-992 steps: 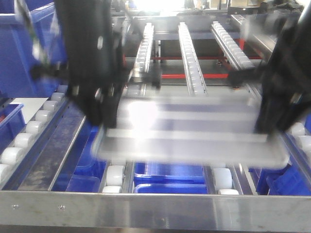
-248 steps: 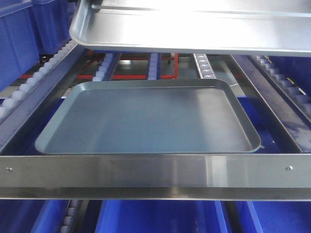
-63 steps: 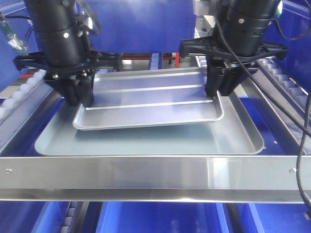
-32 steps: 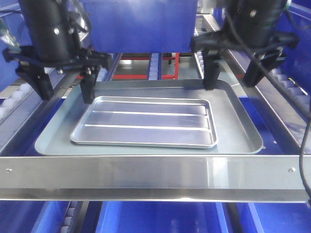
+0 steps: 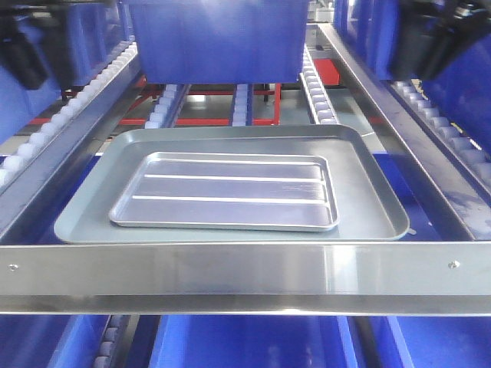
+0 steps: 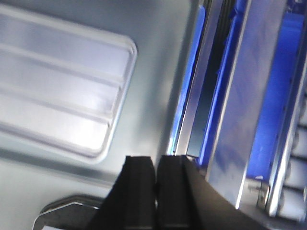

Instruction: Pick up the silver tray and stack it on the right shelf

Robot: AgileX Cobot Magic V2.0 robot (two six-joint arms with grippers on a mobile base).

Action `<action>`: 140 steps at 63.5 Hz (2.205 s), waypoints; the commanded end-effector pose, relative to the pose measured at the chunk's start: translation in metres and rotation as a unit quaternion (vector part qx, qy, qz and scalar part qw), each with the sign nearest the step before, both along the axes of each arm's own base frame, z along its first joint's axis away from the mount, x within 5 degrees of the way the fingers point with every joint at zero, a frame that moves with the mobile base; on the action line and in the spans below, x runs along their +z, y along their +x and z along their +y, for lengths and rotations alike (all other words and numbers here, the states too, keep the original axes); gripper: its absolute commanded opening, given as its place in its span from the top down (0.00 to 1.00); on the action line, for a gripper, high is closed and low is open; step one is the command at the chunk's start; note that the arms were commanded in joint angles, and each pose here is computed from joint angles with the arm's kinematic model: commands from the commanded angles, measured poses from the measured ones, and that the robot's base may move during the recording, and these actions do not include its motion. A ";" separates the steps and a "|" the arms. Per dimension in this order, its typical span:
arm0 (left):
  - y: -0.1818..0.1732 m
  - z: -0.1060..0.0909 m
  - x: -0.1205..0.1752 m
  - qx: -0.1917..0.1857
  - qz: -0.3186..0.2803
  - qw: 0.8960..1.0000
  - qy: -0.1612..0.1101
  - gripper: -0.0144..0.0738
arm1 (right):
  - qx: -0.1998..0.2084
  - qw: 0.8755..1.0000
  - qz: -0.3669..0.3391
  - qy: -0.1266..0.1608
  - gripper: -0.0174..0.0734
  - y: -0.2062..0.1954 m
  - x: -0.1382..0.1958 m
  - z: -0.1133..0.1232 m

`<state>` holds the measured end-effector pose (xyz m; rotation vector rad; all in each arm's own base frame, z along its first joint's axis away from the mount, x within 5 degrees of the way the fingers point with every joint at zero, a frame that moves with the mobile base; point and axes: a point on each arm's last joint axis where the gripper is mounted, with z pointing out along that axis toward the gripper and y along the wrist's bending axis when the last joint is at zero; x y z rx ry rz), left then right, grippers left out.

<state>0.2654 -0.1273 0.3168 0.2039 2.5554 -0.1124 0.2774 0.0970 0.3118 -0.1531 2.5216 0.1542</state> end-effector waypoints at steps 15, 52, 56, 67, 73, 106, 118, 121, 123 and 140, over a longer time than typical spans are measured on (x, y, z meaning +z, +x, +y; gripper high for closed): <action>-0.069 0.030 -0.025 -0.036 -0.113 0.991 -0.067 0.94 | 0.017 0.997 -0.077 0.018 0.75 -0.058 -0.028 -0.021; -0.202 0.103 -0.004 -0.037 -0.329 0.928 -0.170 0.94 | 0.048 0.936 -0.343 0.063 0.75 -0.196 0.005 -0.071; -0.214 0.109 0.001 -0.037 -0.359 0.914 -0.185 0.94 | 0.050 0.923 -0.377 0.065 0.75 -0.212 0.011 -0.077; -0.239 0.123 0.007 -0.036 -0.419 0.882 -0.212 0.94 | 0.046 0.894 -0.438 0.080 0.75 -0.240 0.018 -0.088; -0.243 0.125 0.007 -0.036 -0.427 0.877 -0.216 0.94 | 0.046 0.891 -0.444 0.082 0.75 -0.243 0.018 -0.089; -0.243 0.125 0.007 -0.036 -0.425 0.878 -0.218 0.94 | 0.046 0.891 -0.444 0.082 0.75 -0.243 0.018 -0.089; -0.244 0.123 0.004 -0.033 -0.408 0.882 -0.234 0.94 | 0.046 0.891 -0.444 0.082 0.75 -0.243 0.018 -0.089; -0.244 0.123 0.003 -0.038 -0.412 0.886 -0.209 0.94 | 0.046 0.891 -0.444 0.082 0.75 -0.243 0.018 -0.089; -0.245 0.122 0.003 -0.042 -0.417 0.887 -0.194 0.94 | 0.046 0.891 -0.444 0.082 0.75 -0.243 0.018 -0.089; -0.229 0.121 -0.039 0.035 -0.488 0.864 -0.119 0.94 | 0.046 0.891 -0.444 0.082 0.75 -0.243 0.018 -0.089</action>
